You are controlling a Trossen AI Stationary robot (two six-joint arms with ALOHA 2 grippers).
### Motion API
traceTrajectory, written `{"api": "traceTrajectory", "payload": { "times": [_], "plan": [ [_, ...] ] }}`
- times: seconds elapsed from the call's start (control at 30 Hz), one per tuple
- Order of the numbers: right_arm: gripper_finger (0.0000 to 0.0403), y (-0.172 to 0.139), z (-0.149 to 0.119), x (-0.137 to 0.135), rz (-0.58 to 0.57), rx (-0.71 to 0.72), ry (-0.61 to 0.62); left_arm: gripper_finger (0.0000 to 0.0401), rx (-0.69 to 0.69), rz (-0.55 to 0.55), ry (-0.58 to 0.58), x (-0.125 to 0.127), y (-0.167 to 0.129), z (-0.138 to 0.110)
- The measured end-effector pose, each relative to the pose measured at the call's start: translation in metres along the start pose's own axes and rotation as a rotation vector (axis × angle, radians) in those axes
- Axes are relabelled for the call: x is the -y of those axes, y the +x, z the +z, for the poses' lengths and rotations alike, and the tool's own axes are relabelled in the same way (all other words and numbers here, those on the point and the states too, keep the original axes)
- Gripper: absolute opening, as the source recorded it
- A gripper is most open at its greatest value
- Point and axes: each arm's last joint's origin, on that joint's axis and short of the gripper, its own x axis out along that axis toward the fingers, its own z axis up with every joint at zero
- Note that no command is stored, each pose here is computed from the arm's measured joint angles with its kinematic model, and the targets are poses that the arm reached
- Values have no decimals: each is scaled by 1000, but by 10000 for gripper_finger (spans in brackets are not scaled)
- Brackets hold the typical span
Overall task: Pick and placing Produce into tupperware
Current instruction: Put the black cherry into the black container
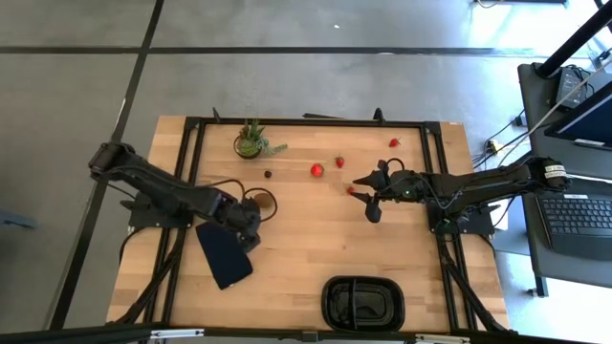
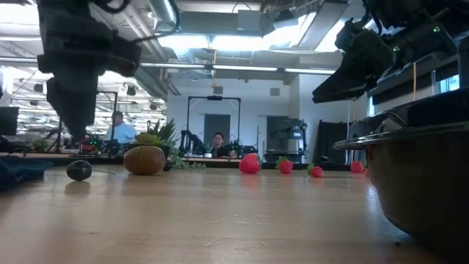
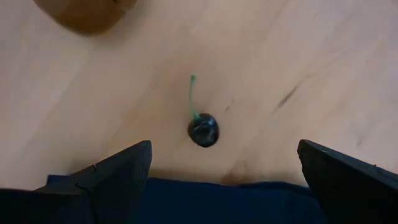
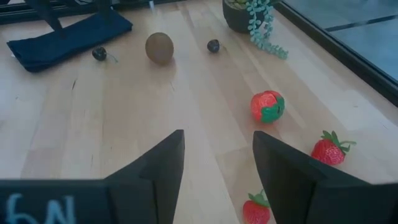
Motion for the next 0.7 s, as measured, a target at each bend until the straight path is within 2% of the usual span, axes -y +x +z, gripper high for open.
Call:
{"api": "traceTrajectory", "payload": {
  "times": [0.2,0.47,0.7],
  "plan": [
    [193,0,0,0,0,0,0,389,-29,54,-56,-2,13,4],
    [193,0,0,0,0,0,0,361,-66,114,-58,-1,31,4],
    [193,0,0,0,0,0,0,351,-71,121,-53,1,40,5]
  ]
}}
